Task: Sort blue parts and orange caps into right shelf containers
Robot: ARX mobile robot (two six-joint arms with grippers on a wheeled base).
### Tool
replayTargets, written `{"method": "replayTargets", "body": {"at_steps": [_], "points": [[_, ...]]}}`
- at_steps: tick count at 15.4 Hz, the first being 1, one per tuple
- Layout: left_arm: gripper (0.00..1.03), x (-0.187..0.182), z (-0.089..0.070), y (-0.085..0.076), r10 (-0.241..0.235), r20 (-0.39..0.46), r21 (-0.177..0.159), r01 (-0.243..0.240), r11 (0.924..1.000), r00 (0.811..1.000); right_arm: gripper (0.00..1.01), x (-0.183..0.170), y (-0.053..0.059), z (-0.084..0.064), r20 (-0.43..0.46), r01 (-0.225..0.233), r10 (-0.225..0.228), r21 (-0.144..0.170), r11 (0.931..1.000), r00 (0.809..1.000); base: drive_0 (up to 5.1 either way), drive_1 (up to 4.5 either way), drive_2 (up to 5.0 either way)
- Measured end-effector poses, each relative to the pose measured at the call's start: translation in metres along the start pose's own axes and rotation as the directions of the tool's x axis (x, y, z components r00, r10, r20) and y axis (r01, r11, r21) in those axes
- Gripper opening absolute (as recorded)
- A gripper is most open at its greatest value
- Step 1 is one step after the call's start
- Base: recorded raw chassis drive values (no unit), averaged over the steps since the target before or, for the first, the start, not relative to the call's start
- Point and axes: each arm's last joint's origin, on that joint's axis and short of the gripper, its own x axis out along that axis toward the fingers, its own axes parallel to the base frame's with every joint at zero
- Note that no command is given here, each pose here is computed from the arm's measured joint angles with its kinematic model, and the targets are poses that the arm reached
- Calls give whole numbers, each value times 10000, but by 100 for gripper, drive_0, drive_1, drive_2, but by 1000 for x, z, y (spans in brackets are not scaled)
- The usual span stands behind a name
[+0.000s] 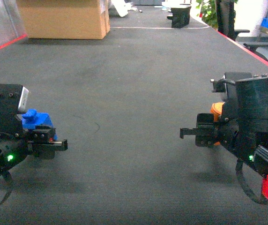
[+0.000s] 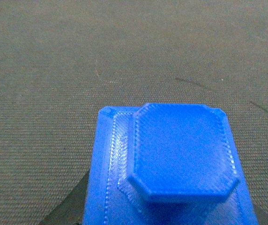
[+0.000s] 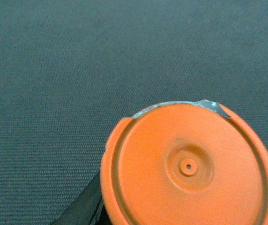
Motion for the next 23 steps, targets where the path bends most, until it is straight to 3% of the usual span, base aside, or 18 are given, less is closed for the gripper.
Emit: {"method": "replayTargets", "body": {"at_steps": [1, 2, 4, 6, 8, 9, 11, 14, 16, 19, 20, 21, 22, 23], "points": [[43, -9, 9, 0, 116, 431, -37, -115, 9999, 9990, 45, -9, -2, 8, 336, -90, 86, 118, 9999, 9994, 0, 0, 0], [43, -23, 29, 2, 377, 1375, -189, -354, 9992, 9898, 45, -26, -8, 23, 961, -140, 109, 312, 9994, 9953, 0, 0, 0], [43, -52, 51, 11, 996, 2383, -502, -901, 9947, 9661, 45, -62, -27, 44, 1895, -37, -47, 439, 9990, 9819, 0, 0, 0], [43, -93, 59, 22, 1722, 2826, -811, -1554, 9845, 9436, 45, -113, -46, 50, 2439, 103, -174, 305, 9995, 9696, 0, 0, 0], [43, -137, 71, 27, 2250, 3500, -1167, -1960, 9736, 9093, 45, -159, -61, 52, 2895, 110, -226, 419, 9991, 9569, 0, 0, 0], [43, -164, 74, 24, 2514, 3688, -1332, -2168, 9671, 8949, 45, -192, -71, 50, 3182, 348, -518, 590, 9976, 9466, 0, 0, 0], [43, -192, 78, 16, 2432, 4044, -1436, -2015, 9689, 8816, 45, -219, -79, 47, 3463, 489, -680, 636, 9968, 9357, 0, 0, 0], [43, -237, 88, 10, 2462, 4946, -1990, -1671, 9656, 8335, 45, -273, -89, 51, 4643, 564, -934, 930, 9941, 8807, 0, 0, 0], [43, -247, 86, 7, 2255, 4963, -2005, -1420, 9693, 8384, 45, -289, -88, 50, 5051, 348, -788, 959, 9948, 8594, 0, 0, 0], [43, -245, 85, 6, 2201, 4817, -1907, -1436, 9711, 8483, 45, -287, -87, 49, 4919, 384, -757, 854, 9956, 8674, 0, 0, 0], [43, -245, 84, 6, 2065, 4637, -1717, -1412, 9750, 8616, 45, -287, -88, 48, 4743, 384, -661, 679, 9970, 8779, 0, 0, 0], [43, -245, 84, 8, 1574, 4226, -1226, -1157, 9857, 8926, 45, -287, -89, 48, 4496, 268, -412, 385, 9989, 8923, 0, 0, 0], [43, -246, 79, 13, 980, 3810, -741, -753, 9944, 9194, 45, -285, -93, 42, 4095, -61, 110, -133, 9999, 9122, 0, 0, 0], [43, -246, 72, 16, 674, 3574, -551, -510, 9972, 9315, 45, -284, -97, 35, 4097, -175, 244, -206, 9996, 9119, 0, 0, 0]]}}
